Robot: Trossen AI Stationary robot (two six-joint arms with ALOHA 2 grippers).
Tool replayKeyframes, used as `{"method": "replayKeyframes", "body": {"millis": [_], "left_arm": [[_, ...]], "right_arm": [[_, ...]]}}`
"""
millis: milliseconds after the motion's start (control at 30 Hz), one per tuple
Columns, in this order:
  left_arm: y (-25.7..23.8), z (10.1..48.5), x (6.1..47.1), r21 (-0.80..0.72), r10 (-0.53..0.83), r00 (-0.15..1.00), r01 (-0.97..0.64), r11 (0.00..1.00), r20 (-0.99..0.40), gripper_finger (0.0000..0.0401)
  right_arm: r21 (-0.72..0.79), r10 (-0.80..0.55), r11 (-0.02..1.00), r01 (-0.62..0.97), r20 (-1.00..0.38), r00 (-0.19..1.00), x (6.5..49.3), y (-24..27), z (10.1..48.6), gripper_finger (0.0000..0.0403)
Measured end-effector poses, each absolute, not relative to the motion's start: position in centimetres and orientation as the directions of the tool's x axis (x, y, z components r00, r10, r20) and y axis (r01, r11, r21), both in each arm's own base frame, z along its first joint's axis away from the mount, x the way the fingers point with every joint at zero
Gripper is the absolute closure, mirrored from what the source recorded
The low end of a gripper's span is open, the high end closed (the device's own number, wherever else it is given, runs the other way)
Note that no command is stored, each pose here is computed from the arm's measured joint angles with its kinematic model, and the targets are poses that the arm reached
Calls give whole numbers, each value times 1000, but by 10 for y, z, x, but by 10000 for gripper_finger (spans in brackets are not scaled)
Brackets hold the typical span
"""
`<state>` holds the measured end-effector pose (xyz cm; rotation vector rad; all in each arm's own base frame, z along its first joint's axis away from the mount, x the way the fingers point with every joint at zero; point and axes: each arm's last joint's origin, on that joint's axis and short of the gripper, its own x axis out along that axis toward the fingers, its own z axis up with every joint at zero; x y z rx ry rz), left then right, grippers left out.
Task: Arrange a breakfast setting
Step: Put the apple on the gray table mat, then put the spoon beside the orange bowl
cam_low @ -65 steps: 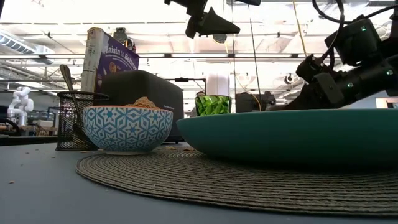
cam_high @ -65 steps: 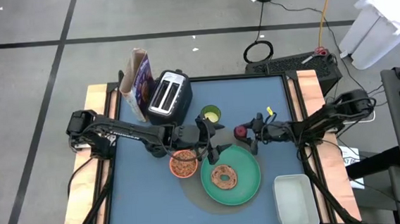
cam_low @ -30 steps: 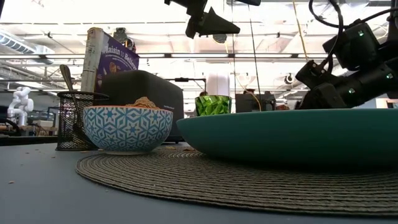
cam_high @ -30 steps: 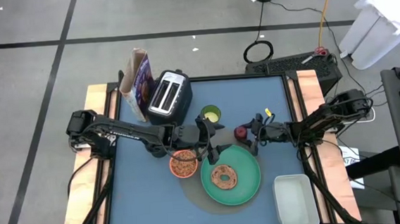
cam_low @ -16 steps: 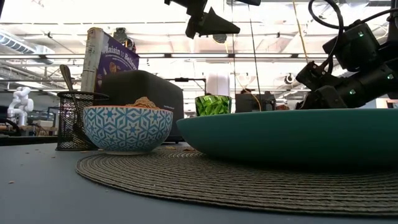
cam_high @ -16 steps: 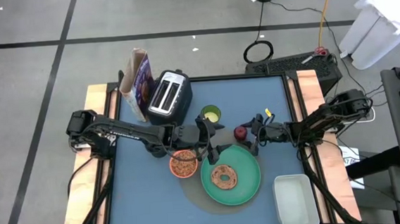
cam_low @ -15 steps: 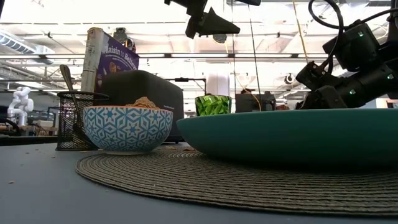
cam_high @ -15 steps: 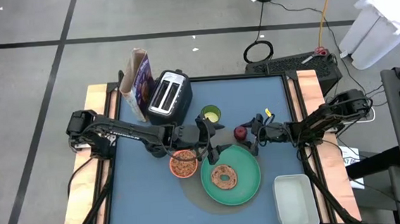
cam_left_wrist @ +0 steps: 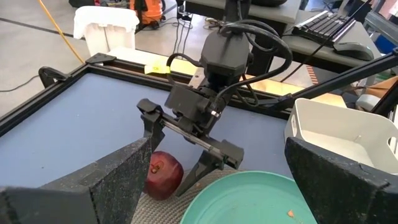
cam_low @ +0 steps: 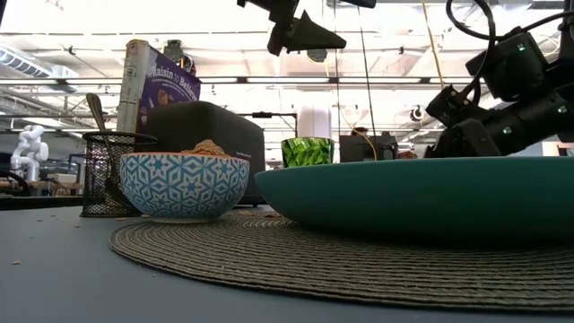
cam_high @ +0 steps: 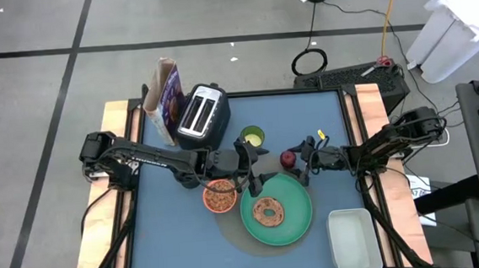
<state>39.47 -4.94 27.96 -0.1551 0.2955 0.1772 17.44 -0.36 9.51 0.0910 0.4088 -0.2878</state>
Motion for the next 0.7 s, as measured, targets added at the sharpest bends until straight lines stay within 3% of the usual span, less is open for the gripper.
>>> {"method": "replayKeyframes", "body": {"millis": [700], "left_arm": [[-50,280,395,-137,149,942,-198,971,-302,27]], "right_arm": [[66,-255,959,277,-232,939,173,-4,125,45]]}}
